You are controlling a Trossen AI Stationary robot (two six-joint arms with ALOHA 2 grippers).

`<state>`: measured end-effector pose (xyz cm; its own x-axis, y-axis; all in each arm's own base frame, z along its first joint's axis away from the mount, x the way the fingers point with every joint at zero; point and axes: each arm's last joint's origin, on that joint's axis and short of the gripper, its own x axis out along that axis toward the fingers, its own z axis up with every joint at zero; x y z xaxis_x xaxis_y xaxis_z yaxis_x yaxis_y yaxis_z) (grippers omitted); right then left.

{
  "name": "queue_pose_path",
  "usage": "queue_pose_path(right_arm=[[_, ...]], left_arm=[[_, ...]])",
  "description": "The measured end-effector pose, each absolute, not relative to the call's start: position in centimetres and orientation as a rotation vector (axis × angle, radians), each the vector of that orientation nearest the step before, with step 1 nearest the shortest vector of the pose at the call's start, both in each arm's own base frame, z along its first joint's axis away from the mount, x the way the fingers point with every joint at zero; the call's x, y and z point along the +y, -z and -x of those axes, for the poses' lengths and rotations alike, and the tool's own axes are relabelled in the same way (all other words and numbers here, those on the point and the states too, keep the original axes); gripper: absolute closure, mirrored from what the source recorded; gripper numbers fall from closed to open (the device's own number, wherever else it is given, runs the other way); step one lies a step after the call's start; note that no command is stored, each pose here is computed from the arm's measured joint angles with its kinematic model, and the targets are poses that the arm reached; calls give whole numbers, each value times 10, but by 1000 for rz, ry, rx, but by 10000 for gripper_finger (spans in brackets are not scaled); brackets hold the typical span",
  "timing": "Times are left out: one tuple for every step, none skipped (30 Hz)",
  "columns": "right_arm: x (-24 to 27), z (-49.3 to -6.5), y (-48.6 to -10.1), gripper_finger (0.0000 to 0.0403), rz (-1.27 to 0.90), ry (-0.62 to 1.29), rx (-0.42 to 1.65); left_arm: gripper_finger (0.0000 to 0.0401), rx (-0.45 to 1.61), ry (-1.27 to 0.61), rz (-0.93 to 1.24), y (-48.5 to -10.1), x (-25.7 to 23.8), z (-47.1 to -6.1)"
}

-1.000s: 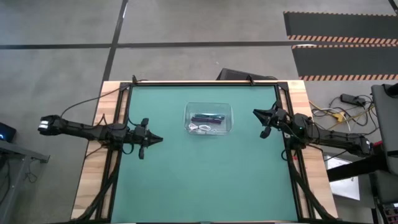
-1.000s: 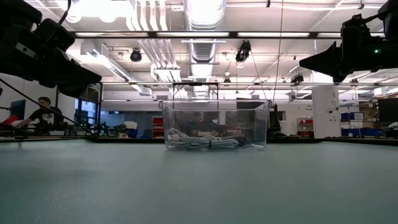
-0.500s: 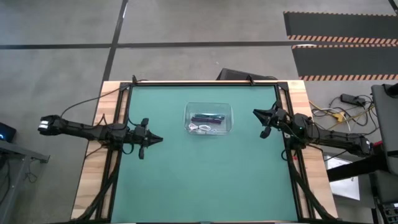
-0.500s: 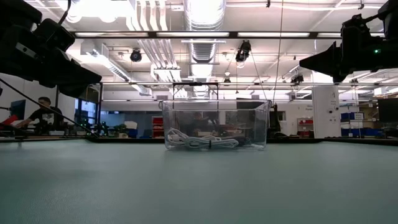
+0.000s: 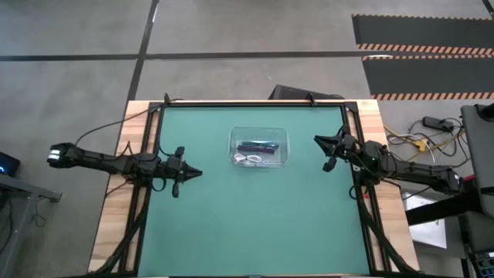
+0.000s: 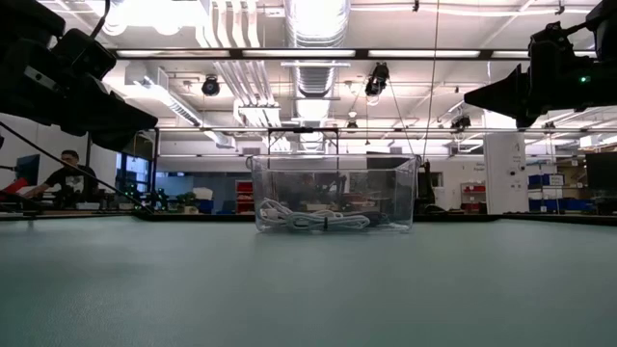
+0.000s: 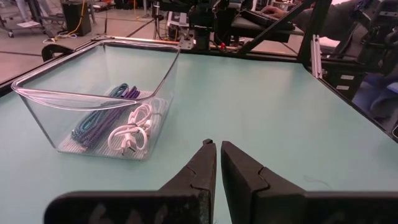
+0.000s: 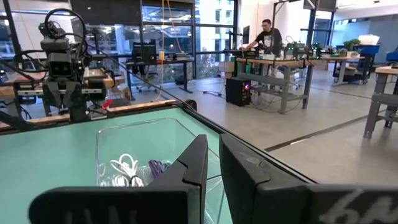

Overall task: Pick and place USB-C Cables
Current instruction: Return to Home Position

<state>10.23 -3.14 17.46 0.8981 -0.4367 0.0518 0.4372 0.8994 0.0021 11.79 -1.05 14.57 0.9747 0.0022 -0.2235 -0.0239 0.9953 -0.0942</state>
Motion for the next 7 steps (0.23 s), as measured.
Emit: queue_pose_path(right_arm=[[-31,-102,-175,371,9,452,-51],[-31,-102,-175,371,9,452,-52],[-31,-102,-175,371,10,452,-51],[-31,-102,-175,371,10,453,-51],[-31,-102,-175,371,9,453,-52],[-31,-102,-175,371,8,453,-52],[-31,-102,-175,371,9,452,-51]], left_arm=[[393,225,-13,97,-146,-11,-118],[393,225,-13,97,-146,-11,-118],[393,225,-14,97,-146,-11,-118],[393,225,-13,97,-146,-11,-118],[393,225,-13,97,-146,-11,-118],[393,225,-13,96,-146,-11,-118],[393,225,-14,97,-146,-10,-118]])
